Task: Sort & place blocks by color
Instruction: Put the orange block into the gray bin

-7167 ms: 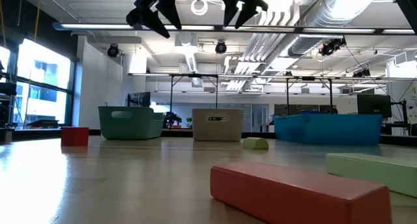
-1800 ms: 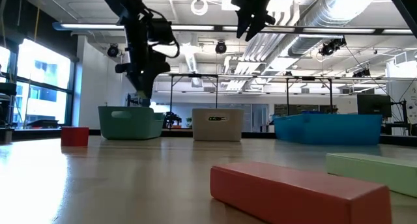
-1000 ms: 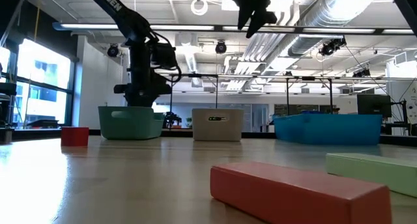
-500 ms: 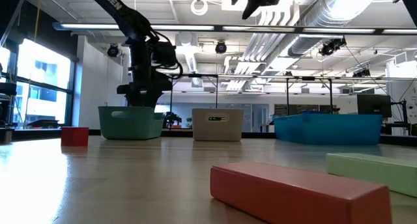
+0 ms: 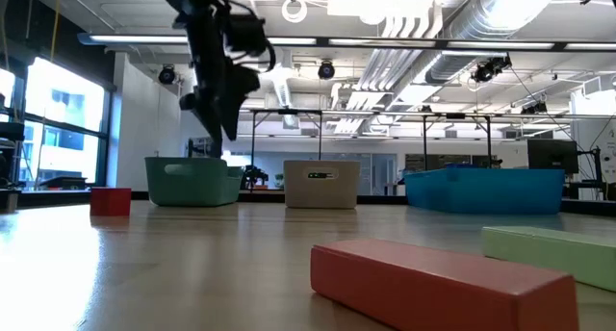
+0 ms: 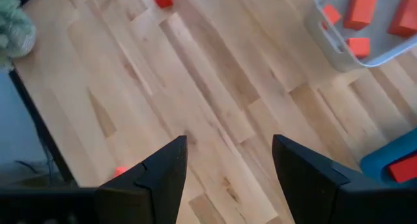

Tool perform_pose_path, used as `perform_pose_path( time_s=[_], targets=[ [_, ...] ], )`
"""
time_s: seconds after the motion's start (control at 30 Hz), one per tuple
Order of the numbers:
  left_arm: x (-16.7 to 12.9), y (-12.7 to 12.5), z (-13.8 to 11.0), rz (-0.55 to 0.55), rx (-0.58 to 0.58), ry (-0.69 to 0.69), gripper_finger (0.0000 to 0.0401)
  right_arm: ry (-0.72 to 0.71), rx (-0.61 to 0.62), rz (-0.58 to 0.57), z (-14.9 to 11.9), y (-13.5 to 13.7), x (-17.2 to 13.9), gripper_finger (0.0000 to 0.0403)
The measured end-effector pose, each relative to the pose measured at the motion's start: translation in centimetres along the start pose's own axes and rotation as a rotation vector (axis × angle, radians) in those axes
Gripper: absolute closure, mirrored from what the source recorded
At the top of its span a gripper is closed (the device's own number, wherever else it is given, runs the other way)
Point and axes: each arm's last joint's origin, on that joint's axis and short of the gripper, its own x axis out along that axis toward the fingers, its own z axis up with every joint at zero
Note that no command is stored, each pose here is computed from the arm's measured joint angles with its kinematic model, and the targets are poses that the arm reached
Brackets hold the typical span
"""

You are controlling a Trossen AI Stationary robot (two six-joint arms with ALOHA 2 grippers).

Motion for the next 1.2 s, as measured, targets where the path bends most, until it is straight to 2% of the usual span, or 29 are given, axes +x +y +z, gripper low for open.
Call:
perform_pose_path(
  time_s=[0.13,0.43,0.77,0.97,1.2],
  targets=[
    [-1.9,-2.5,-1.4,-0.034,0.038,-0.014,0.0187,0.006,0.019,0.015,-1.0,1.2,-0.2,0.0187],
    [-5.9,-7.5,-5.2,-0.128,0.095,-0.053,0.0187,0.026,0.126,0.03,-3.7,4.1,-0.2,0.0148],
    [-8.2,-10.9,-10.0,-0.126,0.126,0.009,0.0187,0.159,0.182,0.03,-7.7,7.1,3.9,0.0147],
    [-8.8,-12.7,-12.4,-0.128,0.154,0.041,0.0187,0.134,0.187,0.122,-8.9,8.9,6.3,0.0146],
    [-9.3,-13.9,-14.1,-0.135,0.149,0.033,0.0187,0.079,0.171,0.242,-9.8,10.7,8.1,0.0146]
  ],
)
